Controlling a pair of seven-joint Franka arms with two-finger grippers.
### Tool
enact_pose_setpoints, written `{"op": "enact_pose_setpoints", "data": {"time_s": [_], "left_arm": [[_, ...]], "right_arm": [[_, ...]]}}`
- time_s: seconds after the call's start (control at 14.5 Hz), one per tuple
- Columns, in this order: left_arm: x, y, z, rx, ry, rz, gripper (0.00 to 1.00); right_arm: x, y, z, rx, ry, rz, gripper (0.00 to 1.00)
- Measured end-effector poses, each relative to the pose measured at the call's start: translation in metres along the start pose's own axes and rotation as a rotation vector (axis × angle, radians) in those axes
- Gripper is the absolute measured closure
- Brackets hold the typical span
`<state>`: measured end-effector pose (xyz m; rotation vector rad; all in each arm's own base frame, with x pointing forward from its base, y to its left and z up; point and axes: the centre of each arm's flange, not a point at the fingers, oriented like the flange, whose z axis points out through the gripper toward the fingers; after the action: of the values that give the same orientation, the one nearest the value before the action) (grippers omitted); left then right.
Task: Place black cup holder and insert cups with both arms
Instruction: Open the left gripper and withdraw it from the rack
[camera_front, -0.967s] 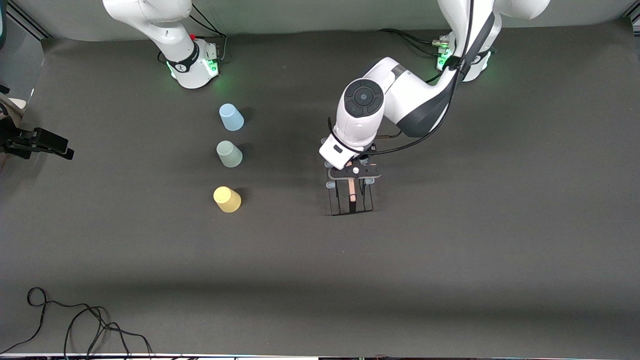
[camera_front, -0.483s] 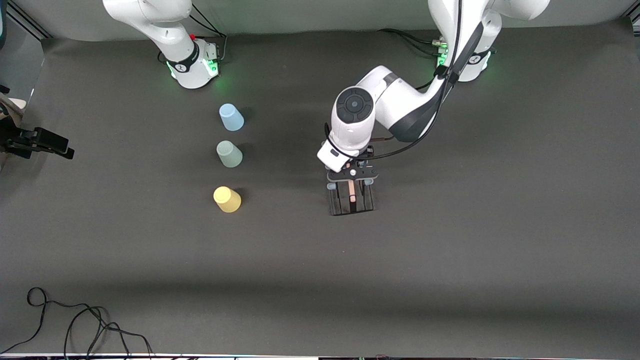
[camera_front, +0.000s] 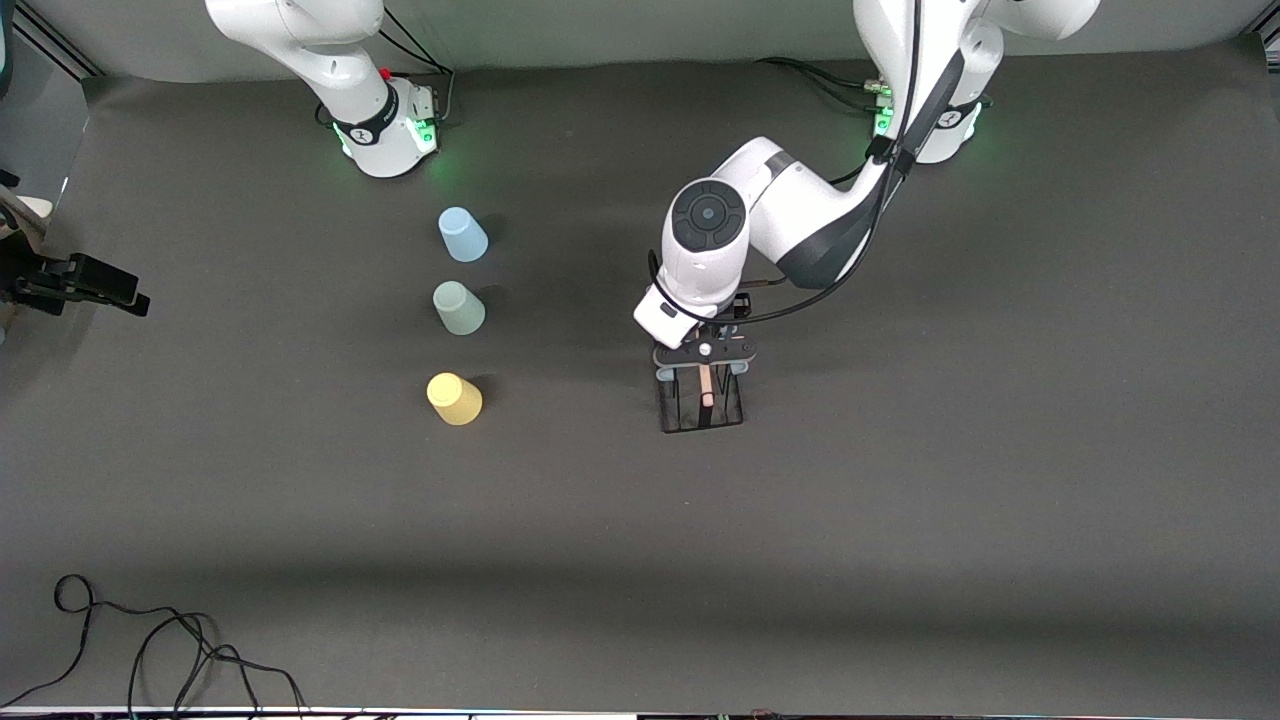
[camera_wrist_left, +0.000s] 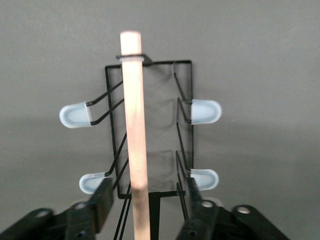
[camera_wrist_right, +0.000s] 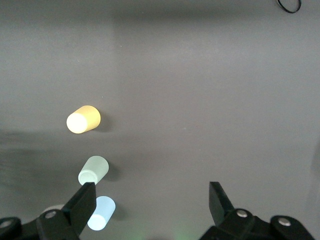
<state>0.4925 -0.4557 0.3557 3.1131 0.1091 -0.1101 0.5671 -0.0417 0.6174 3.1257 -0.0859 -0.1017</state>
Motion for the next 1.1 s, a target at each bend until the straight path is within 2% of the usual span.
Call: {"op": "enact_pose_setpoints", "data": {"time_s": [0.14, 0.21, 0.55, 0.69, 0.9, 1.1], "left_arm": [[0.008, -0.007, -0.031, -0.027, 0.039, -0.007, 0.05], [0.014, -0.016, -0.048, -0.034, 0.053, -0.009, 0.00], [0.051, -0.106, -0.120, 0.002, 0.051, 0.038, 0.00], [0.071, -0.166, -0.150, 0.018, 0.042, 0.069, 0.00], [0.098, -0.285, -0.195, 0.027, 0.032, 0.107, 0.00], [0.106, -0.377, -0.210, 0.031, -0.009, 0.118, 0.00]], "right_arm": [[0.000, 0.000, 0.000, 0.000, 0.000, 0.000, 0.00], [0.000, 0.000, 0.000, 0.000, 0.000, 0.000, 0.00], [0.000, 0.000, 0.000, 0.000, -0.001, 0.000, 0.00], [0.000, 0.000, 0.000, 0.000, -0.001, 0.000, 0.00], [0.000, 0.000, 0.000, 0.000, -0.004, 0.000, 0.00], [0.000, 0.000, 0.000, 0.000, -0.004, 0.000, 0.00]]}}
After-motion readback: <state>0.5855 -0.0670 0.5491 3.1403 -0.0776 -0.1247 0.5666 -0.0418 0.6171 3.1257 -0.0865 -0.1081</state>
